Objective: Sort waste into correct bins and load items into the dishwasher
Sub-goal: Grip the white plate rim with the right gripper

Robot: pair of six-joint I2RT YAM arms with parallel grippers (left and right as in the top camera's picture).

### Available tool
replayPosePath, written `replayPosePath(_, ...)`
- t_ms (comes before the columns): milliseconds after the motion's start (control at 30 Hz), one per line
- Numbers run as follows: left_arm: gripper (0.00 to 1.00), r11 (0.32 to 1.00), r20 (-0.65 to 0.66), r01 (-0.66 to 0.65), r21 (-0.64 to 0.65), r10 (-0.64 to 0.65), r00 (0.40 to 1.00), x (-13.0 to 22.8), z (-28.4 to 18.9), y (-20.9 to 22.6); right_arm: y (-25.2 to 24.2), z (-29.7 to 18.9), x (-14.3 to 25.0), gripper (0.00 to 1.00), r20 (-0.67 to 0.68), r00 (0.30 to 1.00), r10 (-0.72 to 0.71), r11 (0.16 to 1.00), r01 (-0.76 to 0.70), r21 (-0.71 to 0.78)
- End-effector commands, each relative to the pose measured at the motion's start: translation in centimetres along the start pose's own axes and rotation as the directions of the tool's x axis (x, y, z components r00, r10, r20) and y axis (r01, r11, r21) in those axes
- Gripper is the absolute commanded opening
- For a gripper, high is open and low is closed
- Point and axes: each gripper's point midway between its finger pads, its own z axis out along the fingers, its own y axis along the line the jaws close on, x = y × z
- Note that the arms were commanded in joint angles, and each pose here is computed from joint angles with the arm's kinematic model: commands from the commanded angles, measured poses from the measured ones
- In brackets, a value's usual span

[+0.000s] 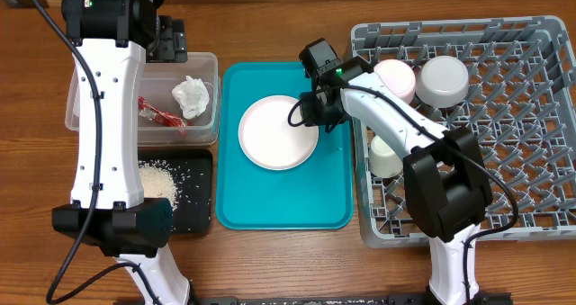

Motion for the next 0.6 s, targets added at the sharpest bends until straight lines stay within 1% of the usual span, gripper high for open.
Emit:
replayPosePath(0, 1.00, 1.000, 0.037, -0.001, 0.006, 0.001, 0.999, -0.5, -1.2, 0.3, 0.1, -0.6, -0.1, 0.40, 0.022, 1.000, -0.011, 1.000, 0.011, 0.010)
replayPosePath(67, 1.00, 1.000, 0.037, -0.001, 0.006, 0.001, 0.999, -0.5, -1.2, 0.3, 0.1, -0.5, -0.1, 0.40, 0.025, 1.000, -0.011, 1.000, 0.011, 0.009)
replayPosePath(200, 1.00, 1.000, 0.037, -0.001, 0.006, 0.001, 0.999, -0.5, -1.2, 0.3, 0.6, 0.1, 0.0, 0.37, 0.035, 0.999, -0.022, 1.000, 0.022, 0.001)
replayPosePath(567, 1.00, 1.000, 0.037, -0.001, 0.006, 0.001, 0.999, -0.5, -1.2, 0.3, 0.2, 1.9, 0.4, 0.37, 0.059, 0.998, -0.025, 1.000, 0.025, 0.004)
